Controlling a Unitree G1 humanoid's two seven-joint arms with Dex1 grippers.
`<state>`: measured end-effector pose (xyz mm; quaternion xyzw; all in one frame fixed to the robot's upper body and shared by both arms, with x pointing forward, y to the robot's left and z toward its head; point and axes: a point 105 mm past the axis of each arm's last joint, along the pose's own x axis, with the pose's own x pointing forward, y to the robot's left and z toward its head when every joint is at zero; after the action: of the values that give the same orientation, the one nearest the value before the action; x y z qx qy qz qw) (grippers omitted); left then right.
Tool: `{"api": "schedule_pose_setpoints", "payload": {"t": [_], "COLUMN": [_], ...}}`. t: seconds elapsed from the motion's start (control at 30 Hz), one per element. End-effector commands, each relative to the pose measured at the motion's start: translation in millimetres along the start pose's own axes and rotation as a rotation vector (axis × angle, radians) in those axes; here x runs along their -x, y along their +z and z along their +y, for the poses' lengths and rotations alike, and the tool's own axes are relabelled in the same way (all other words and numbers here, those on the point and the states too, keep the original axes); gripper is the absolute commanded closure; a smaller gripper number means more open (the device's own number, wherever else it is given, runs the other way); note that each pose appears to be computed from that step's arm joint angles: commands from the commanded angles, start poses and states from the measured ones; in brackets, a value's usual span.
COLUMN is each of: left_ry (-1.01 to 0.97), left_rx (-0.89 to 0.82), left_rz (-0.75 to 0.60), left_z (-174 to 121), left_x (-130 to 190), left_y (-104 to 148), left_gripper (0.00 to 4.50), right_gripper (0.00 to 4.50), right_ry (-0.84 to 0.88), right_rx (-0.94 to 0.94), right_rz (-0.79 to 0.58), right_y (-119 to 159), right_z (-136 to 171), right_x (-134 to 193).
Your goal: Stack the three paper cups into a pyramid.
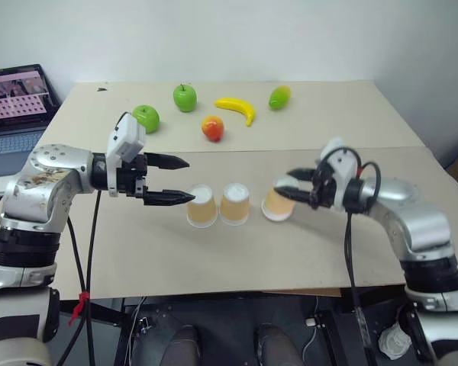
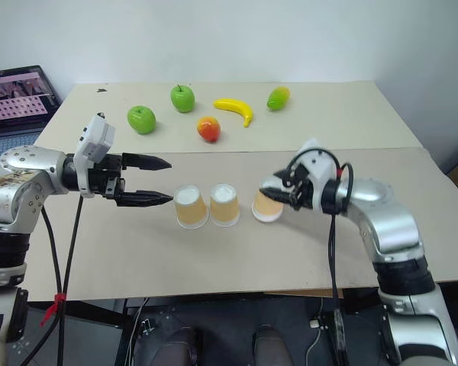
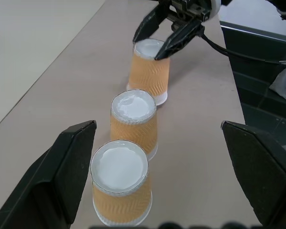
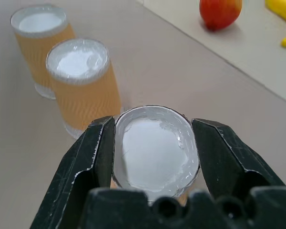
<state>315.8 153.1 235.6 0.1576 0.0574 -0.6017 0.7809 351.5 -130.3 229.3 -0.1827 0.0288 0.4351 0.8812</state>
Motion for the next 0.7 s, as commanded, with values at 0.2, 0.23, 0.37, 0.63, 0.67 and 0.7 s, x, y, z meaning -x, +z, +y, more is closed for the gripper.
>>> {"api": "schedule_pose_setpoints", "payload": {"t": [0.2,0.23,0.37,0.63,0.67,0.7], "left_ry": [-0.009,-0.012,-0.028,-0.039,-0.040,-0.039], "left_rx": [-0.046,-0.046,-0.046,-0.043,-0.043,-0.043], "left_rz": [-0.020,-0.020,-0.018,-0.021,-0.021,-0.019], "left_z": [1.4,1.5,1.4,-0.8,-1.4,-2.3], "left_x": [-7.2,-8.3,-11.4,-13.1,-12.6,-11.4], "left_y": [5.4,5.3,4.2,5.1,5.5,5.8], "left_gripper": [0.00,0.00,0.00,0.00,0.00,0.00], "right_gripper": [1.99,1.99,1.99,1.99,1.99,1.99], "right_ry": [0.172,0.222,0.493,0.663,0.669,0.674], "right_rx": [0.276,0.276,0.274,0.278,0.280,0.281], "right_rz": [-0.075,-0.100,-0.148,-0.070,-0.062,-0.056], "right_y": [115.0,130.2,166.7,154.4,151.3,149.1], "right_z": [-16.6,-13.9,19.6,42.9,43.5,44.6], "right_x": [20.4,18.9,-3.2,-49.1,-52.7,-56.6]}}
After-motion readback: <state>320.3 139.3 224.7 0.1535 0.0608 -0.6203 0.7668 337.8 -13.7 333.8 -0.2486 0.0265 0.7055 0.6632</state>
